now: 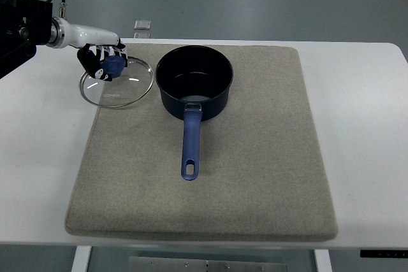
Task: Open pot lid and place left with left hand
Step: 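Carry the lid beside the saucepan and lower it onto the pad, then open the left hand and withdraw it from the lid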
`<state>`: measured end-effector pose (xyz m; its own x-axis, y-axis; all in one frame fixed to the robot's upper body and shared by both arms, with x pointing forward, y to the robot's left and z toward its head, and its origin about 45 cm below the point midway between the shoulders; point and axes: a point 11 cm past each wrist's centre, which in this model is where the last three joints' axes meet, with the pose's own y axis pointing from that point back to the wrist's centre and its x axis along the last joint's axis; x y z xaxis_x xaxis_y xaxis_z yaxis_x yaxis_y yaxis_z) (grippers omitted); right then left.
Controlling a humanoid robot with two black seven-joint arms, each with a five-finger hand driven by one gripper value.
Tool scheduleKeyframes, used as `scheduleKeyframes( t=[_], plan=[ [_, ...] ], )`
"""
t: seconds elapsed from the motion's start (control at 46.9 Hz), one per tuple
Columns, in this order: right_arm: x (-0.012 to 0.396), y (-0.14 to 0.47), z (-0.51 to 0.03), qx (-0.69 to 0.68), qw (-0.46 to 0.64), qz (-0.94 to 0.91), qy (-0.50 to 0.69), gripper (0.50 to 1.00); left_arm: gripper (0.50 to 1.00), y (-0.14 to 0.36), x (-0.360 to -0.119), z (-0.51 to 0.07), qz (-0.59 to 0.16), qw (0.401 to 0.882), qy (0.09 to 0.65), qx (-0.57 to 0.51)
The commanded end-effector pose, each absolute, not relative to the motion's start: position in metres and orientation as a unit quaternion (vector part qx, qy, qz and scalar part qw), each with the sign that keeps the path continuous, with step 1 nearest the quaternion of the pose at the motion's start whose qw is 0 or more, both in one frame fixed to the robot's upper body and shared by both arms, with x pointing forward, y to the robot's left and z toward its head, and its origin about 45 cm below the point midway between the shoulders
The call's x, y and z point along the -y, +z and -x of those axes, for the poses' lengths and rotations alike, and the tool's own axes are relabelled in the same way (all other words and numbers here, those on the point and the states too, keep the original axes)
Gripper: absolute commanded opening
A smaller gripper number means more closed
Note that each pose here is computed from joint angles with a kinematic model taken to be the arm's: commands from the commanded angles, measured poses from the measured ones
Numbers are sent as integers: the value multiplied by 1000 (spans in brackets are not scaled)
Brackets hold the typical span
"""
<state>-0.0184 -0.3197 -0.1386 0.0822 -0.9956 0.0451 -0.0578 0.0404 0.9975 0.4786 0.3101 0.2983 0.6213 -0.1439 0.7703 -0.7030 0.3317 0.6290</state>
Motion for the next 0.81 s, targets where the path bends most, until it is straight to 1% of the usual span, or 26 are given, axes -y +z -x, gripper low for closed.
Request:
scheduleKeyframes(
  t=[0.0, 0.128, 0.149, 0.213, 0.234, 0.277, 0.341, 0.384, 0.405, 0.469, 0.512, 0.554, 0.618, 0.661, 0.725, 0.789],
  plan=[
    [320, -139, 18, 503, 517, -524, -453, 917, 500, 296, -310, -478, -544, 718, 194, 388],
    [320, -139, 19, 503, 517, -523, -454, 917, 500, 291, -303, -479, -541, 722, 191, 387],
    [320, -139, 19, 503, 517, -523, -454, 917, 512, 291, -302, -479, -540, 722, 191, 387],
    [320, -139, 18, 503, 516, -524, -454, 917, 523, 289, -303, -479, -541, 723, 192, 385],
    [320, -139, 18, 503, 517, -524, -453, 917, 533, 289, -303, -479, -542, 723, 192, 384],
    [320, -139, 18, 503, 516, -524, -454, 917, 561, 289, -304, -479, -542, 722, 192, 384],
    [320, -139, 18, 503, 517, -524, -453, 917, 617, 288, -304, -479, -542, 723, 193, 383],
    [320, -139, 18, 503, 516, -524, -454, 917, 638, 288, -304, -479, -541, 723, 194, 383],
    [320, -139, 18, 503, 516, -524, -454, 917, 660, 288, -304, -480, -541, 723, 194, 383],
    [320, -139, 18, 503, 517, -524, -453, 917, 745, 289, -304, -480, -539, 724, 197, 384],
    [320, -139, 18, 503, 517, -524, -453, 917, 790, 290, -304, -481, -536, 722, 202, 388],
    [320, -139, 18, 503, 517, -524, -453, 917, 865, 292, -303, -482, -532, 719, 209, 396],
    [320, -139, 18, 503, 517, -524, -453, 917, 943, 290, -304, -483, -527, 717, 216, 402],
    [320, -139, 18, 503, 517, -523, -454, 917, 971, 289, -304, -482, -525, 717, 219, 402],
    [320, -139, 18, 503, 517, -523, -454, 917, 988, 289, -304, -482, -524, 719, 220, 401],
    [320, -139, 18, 503, 517, -523, -454, 917, 990, 289, -303, -482, -521, 721, 223, 398]
  ],
)
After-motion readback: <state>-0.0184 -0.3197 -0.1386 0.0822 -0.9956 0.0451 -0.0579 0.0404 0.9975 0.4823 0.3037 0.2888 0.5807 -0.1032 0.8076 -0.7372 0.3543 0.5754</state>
